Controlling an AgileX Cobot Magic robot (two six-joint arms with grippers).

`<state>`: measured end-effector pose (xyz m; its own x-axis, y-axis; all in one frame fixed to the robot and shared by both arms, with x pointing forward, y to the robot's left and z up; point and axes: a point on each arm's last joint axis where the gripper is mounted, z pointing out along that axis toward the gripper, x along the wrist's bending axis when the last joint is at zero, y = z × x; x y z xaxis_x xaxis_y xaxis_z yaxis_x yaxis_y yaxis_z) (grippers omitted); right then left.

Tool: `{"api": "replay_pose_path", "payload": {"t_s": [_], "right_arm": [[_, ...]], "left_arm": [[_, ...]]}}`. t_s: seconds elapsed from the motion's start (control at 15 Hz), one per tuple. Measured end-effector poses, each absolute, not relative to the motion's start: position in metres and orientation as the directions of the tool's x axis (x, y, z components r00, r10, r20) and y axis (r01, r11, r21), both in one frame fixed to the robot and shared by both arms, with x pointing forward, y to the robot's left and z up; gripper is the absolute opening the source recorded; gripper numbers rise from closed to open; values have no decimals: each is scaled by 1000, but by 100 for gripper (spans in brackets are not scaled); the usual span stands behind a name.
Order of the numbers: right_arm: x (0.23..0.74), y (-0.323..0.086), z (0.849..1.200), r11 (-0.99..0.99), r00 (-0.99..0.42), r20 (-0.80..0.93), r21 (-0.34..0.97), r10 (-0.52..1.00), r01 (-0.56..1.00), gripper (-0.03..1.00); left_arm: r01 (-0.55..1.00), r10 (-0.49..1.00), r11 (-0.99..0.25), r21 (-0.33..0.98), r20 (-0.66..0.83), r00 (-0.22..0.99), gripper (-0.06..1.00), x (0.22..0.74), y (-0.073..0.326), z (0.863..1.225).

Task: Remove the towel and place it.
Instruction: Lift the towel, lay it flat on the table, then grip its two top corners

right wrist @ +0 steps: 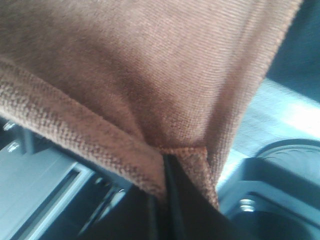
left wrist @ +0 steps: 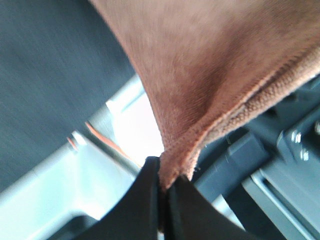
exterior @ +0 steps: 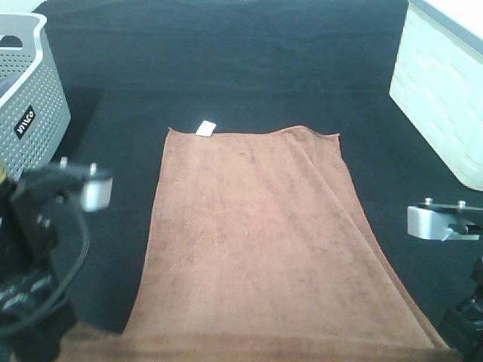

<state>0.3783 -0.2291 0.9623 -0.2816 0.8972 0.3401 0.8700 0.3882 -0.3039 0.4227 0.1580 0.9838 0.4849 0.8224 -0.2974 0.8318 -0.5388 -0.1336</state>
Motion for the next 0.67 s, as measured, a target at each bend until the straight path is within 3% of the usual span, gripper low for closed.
{"api": "replay_pose_path", "payload": {"t_s": [0.27, 0.67], "right_arm": [[380, -227, 956, 394, -274, 364, -314, 890, 864, 0], [393, -224, 920, 364, -220, 346, -438, 912, 822, 0]], "left_arm": [[833, 838, -516, -202, -320, 441, 0, 410, 163, 970], [778, 838, -536, -329, -317, 443, 0, 407, 148, 942]]}}
